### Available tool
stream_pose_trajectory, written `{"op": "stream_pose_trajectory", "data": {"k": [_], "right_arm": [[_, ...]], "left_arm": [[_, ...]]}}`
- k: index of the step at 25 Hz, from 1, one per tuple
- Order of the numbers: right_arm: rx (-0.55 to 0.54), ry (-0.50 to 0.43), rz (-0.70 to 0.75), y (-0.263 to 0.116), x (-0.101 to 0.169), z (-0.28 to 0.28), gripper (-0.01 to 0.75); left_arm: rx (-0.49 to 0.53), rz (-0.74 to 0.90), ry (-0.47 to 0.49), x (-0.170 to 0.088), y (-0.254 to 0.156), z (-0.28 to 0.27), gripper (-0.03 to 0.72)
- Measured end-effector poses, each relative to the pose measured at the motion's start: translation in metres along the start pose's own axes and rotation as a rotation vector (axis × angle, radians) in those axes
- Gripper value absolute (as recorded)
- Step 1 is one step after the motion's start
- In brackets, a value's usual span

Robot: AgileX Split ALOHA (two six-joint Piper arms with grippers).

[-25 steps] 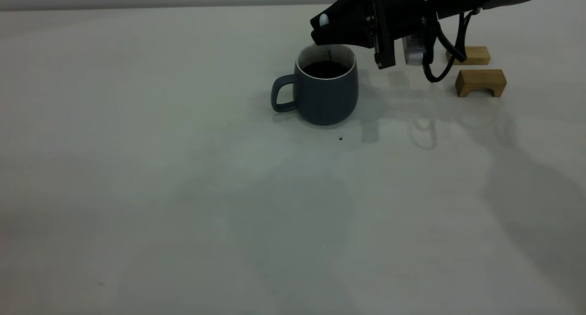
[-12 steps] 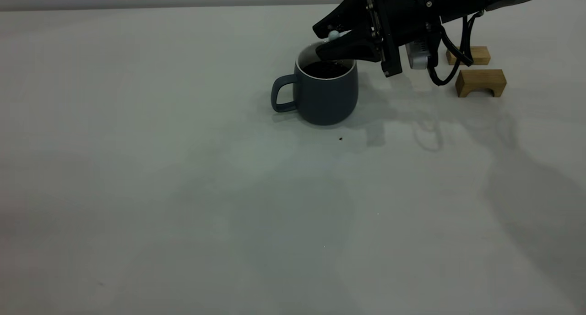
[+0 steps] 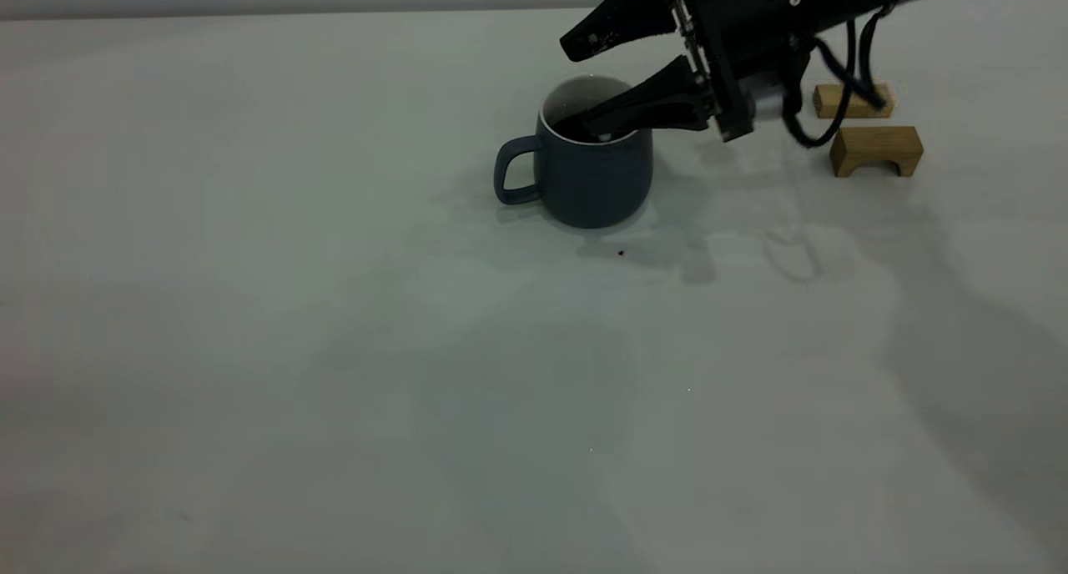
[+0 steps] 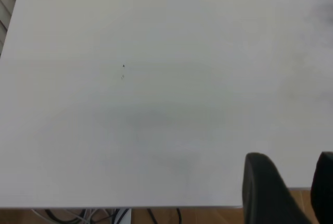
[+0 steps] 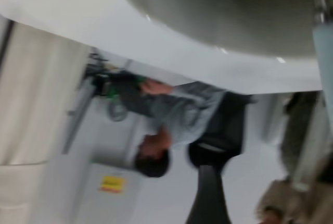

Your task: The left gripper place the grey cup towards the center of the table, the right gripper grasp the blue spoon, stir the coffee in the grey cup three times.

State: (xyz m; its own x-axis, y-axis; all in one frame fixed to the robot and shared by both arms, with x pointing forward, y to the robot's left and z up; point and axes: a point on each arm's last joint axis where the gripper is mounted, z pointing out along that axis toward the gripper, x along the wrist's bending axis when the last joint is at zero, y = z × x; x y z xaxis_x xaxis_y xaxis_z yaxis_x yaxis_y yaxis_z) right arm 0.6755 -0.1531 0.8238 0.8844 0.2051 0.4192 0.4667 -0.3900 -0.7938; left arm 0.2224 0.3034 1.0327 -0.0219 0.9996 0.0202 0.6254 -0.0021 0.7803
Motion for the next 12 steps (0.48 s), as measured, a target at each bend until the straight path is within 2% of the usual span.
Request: {"op": "stream_pose_trajectory", "data": {"k": [6, 9, 12], "right_arm": [[-0.108, -0.183, -0.25, -0.043, 0.013, -0.032, 0.659], [-0.199, -0.285, -0.395, -0.068, 0.02, -0.054, 0.62], [-0.308, -0.376, -0.543, -0.1, 0.027, -0.082, 0.55]], "left_arm": [[0.0, 0.0, 0.0, 0.0, 0.0, 0.0, 0.297], [0.0, 0.0, 0.0, 0.0, 0.0, 0.0, 0.297], [0.0, 0.0, 0.0, 0.0, 0.0, 0.0, 0.297]]}}
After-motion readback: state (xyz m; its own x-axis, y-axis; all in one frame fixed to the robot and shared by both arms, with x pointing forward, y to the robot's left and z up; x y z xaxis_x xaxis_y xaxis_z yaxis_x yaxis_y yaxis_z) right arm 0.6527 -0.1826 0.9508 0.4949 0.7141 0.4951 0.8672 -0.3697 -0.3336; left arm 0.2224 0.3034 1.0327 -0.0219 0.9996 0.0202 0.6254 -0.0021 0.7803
